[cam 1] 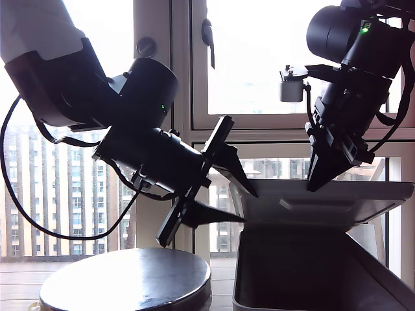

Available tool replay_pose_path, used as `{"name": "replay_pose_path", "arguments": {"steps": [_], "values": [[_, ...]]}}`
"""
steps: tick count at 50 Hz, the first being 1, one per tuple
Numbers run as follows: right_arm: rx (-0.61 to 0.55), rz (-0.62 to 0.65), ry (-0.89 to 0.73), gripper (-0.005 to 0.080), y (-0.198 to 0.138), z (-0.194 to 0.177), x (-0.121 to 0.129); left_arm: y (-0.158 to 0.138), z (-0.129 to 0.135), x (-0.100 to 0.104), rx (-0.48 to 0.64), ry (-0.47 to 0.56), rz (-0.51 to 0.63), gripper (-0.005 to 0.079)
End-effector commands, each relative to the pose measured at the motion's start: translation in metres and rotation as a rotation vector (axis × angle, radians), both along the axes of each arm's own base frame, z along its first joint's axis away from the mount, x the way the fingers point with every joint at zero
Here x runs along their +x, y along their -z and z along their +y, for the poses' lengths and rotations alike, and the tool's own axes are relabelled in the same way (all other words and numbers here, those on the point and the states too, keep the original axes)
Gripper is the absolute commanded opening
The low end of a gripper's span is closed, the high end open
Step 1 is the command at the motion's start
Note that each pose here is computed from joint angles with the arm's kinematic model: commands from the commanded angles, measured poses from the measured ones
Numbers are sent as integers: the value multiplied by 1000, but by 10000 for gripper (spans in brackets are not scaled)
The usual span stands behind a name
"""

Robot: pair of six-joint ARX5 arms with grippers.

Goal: First open the recycling bin's lid, then pick the cardboard sleeve and place it inside the bin before closing the lid

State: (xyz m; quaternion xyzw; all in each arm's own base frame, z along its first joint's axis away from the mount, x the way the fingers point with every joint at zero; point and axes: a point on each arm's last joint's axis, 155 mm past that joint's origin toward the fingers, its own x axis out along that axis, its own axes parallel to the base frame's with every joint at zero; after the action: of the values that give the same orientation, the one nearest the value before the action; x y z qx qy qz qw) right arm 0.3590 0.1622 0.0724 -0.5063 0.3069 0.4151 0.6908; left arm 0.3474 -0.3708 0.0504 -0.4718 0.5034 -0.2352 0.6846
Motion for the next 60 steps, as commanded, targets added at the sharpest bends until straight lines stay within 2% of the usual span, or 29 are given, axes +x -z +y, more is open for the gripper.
{"name": "replay_pose_path", "arguments": {"steps": [1,8,15,17,20,23,28,33,41,45,46,52,57,60], "values": [[31,-53,-8,-13,-17,9,8,15,1,-7,21,17,23,443],[32,-51,-6,-13,-17,9,8,13,-1,-12,6,63,23,438],[32,-52,-6,-13,-17,9,8,10,-2,-26,-27,172,48,344],[32,-51,-6,-13,-17,9,8,9,-1,-32,-39,215,55,285],[31,-50,-6,-13,-17,9,7,7,2,-39,-52,288,47,144],[30,-49,-6,-13,-17,9,7,5,8,-46,-64,367,20,-32],[27,-42,-6,-13,-16,8,6,7,23,-54,-80,447,31,-20],[18,-20,-7,-13,-12,6,1,12,43,-52,-49,473,13,-20],[9,4,-7,-13,-9,4,-4,14,79,-34,104,479,-150,-20],[7,14,-8,-13,-8,4,-6,11,97,-26,241,513,-296,-20],[9,16,-10,-13,-7,4,-7,10,101,-25,268,508,-304,-20],[14,31,-16,-13,-6,5,-10,-4,120,-24,469,628,-544,-20],[25,45,-25,-13,-5,8,-13,-24,127,-26,569,718,-719,-20],[22,57,-26,-13,-3,7,-15,-37,130,-25,621,733,-797,-20]]}}
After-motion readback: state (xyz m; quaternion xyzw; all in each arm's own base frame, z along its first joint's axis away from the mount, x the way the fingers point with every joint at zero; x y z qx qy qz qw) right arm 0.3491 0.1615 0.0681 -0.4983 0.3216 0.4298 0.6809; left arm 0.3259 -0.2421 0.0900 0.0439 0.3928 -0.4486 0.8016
